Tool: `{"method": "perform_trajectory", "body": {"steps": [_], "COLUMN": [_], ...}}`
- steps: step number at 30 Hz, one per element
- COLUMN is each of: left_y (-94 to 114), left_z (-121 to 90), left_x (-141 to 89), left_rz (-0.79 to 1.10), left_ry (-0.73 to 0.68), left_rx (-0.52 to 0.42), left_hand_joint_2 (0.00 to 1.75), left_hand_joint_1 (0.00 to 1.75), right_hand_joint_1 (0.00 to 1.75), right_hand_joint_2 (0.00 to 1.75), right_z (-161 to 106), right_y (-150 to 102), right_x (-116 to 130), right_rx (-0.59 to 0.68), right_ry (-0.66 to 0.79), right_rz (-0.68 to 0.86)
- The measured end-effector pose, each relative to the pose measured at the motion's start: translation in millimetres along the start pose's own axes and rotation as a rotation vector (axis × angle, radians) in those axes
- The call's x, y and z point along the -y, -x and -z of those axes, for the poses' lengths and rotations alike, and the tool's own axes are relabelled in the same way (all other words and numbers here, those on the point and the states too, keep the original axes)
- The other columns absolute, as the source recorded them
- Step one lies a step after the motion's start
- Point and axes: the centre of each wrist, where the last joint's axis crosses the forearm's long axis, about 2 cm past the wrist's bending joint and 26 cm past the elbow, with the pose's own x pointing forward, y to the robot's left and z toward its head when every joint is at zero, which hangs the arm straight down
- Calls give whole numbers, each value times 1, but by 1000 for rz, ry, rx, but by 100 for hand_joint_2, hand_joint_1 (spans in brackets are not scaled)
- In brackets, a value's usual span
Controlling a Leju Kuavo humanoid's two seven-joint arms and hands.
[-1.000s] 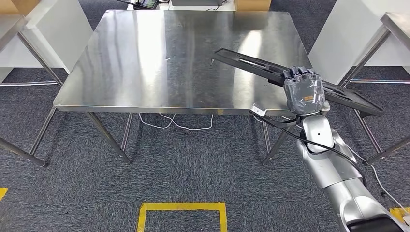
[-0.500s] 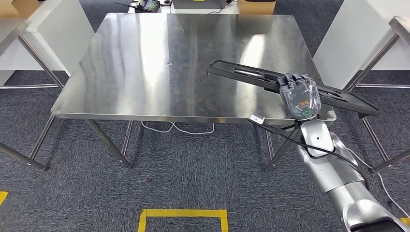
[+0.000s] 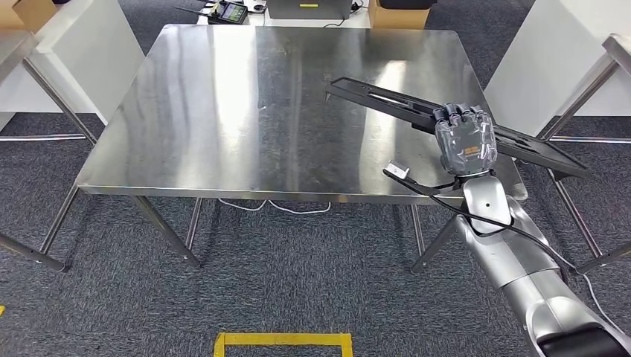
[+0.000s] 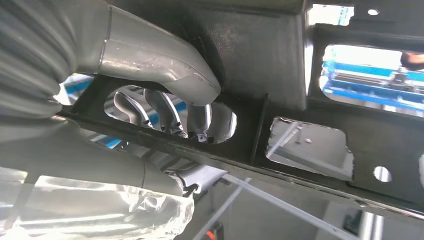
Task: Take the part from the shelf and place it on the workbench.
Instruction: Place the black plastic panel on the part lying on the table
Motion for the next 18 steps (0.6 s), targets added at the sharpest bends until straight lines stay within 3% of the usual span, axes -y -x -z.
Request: {"method": "perform_trajectory", "body": {"steps": [9,18], "left_y": [0,-3], "left_z": [0,1], "left_x": [0,-1], "left_rz": [2,-6], "left_ry": [1,-6], "left_rx": [-2,1], "left_hand_joint_2": [175,175], "left_hand_joint_1": [0,0], "right_hand_joint_1": [175,175], "right_hand_joint_2": [175,175], "right_z": [-4,14], "right_y": [-5,-18], "right_x": [-12,-22], "right_rx": [21,96], "right_ry": [-56,-83], "right_rz": [-43,-61]}}
